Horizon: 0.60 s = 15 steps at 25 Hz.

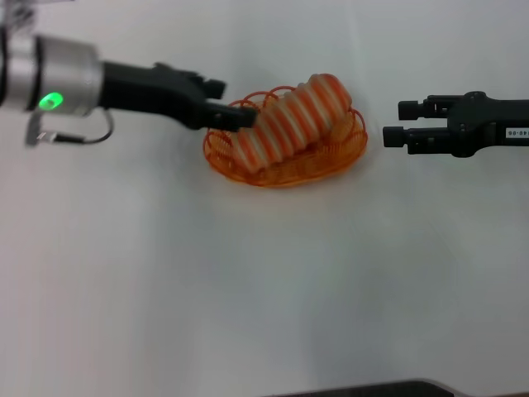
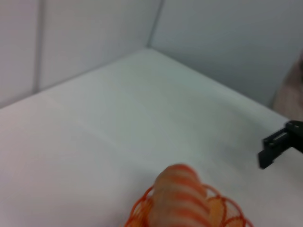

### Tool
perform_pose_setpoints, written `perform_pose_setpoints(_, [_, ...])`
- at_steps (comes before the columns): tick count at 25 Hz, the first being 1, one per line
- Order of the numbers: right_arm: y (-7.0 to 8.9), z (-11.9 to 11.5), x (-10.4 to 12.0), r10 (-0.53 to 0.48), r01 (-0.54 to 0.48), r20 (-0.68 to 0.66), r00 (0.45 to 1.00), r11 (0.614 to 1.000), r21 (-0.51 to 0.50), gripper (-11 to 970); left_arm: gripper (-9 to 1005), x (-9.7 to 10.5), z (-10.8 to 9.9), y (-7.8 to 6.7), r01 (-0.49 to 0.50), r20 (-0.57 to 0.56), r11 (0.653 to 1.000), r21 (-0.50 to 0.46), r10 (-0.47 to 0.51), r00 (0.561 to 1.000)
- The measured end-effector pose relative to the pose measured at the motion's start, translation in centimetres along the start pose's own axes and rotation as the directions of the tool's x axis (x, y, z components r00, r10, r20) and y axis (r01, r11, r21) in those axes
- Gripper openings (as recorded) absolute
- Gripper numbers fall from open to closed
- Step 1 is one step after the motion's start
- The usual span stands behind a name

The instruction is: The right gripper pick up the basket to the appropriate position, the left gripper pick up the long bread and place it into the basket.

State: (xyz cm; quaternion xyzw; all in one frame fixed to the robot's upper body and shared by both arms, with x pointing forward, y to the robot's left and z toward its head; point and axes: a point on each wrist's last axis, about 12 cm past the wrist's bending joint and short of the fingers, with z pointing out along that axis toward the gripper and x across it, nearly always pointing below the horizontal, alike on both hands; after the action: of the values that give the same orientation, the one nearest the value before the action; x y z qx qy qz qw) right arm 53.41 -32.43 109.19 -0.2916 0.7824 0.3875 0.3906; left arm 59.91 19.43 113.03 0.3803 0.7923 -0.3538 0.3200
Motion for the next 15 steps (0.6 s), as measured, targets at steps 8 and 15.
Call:
perform_pose_setpoints(8, [-0.2,0.1,-0.4,-0.012,0.012,0.002,1.000,1.000,0.005,747,786,7.8,-5.1,0.7,0.154,0.229,0.987,0.045,-0.160,0.960])
perform_pose_setpoints(15, [0.0,0.6,-0.6,-0.017,0.017,0.003,1.000,1.000,-0.005,748,785,9.9,-5.6,0.1,0.176,0.199,0.982,0.062,-0.185,0.962])
